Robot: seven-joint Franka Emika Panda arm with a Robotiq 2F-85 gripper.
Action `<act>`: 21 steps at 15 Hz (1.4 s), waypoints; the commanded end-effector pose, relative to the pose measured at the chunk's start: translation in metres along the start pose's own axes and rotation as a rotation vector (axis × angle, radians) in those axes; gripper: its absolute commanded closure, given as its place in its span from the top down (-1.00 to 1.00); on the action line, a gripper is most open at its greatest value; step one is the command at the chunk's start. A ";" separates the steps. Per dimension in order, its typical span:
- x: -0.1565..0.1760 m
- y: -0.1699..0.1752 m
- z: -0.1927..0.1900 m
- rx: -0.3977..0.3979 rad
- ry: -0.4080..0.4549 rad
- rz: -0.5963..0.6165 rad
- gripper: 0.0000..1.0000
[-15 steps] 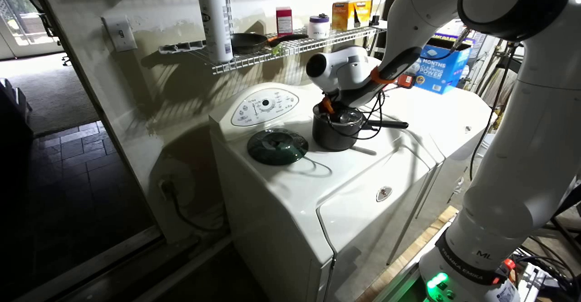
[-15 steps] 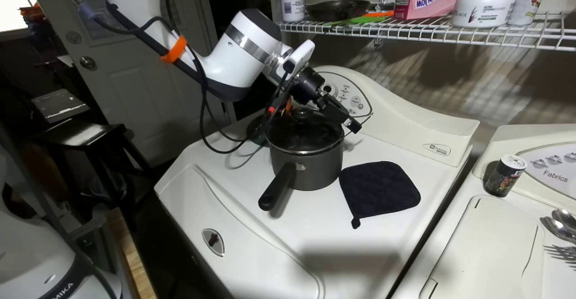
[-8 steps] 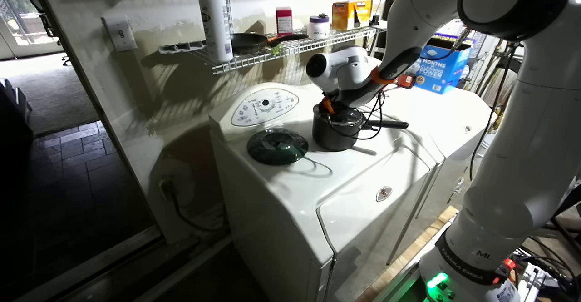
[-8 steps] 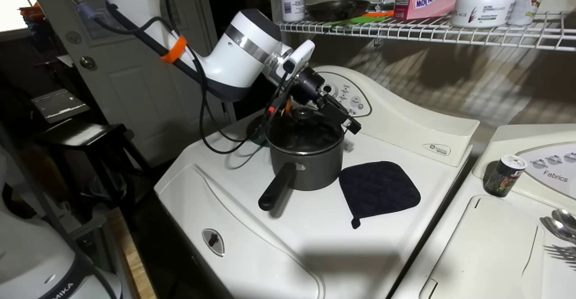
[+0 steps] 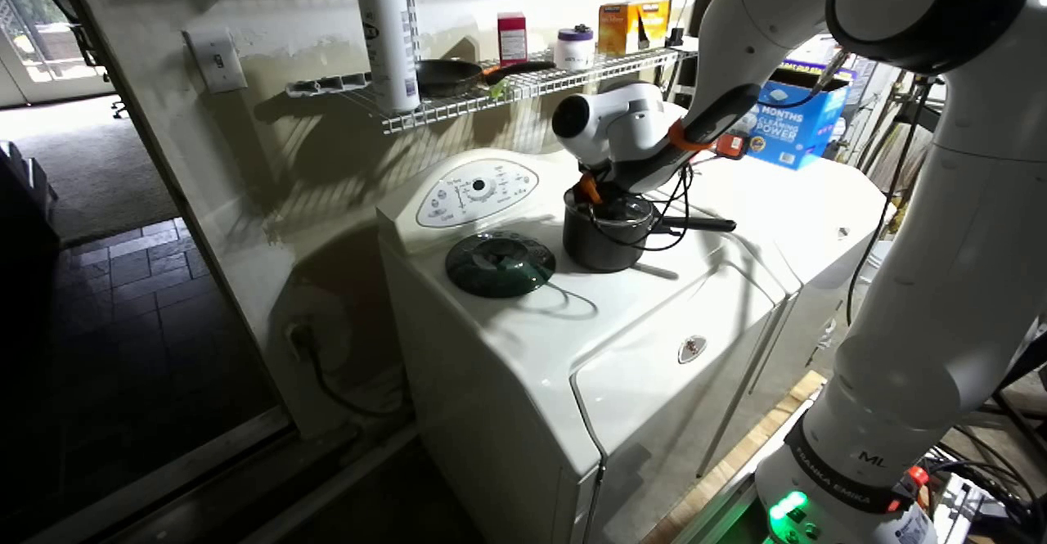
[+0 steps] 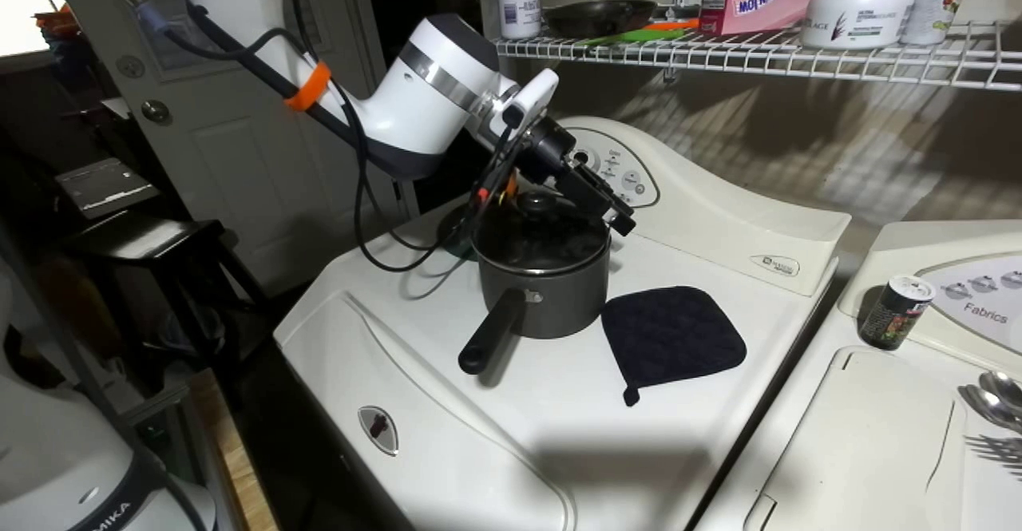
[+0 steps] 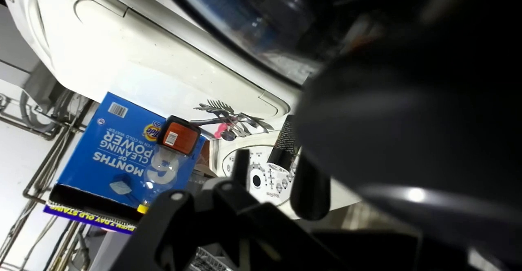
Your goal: Put the silver spoon inside the pot
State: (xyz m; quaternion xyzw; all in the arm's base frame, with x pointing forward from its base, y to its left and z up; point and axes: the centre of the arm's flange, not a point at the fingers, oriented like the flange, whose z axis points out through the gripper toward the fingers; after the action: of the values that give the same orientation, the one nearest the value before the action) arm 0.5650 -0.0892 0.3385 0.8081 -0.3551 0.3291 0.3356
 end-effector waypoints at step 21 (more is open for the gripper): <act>0.088 0.068 -0.082 0.197 -0.292 0.077 1.00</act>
State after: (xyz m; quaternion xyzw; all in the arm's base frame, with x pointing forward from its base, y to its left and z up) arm 0.5491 -0.0885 0.4504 0.8528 -0.3910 0.2786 0.2056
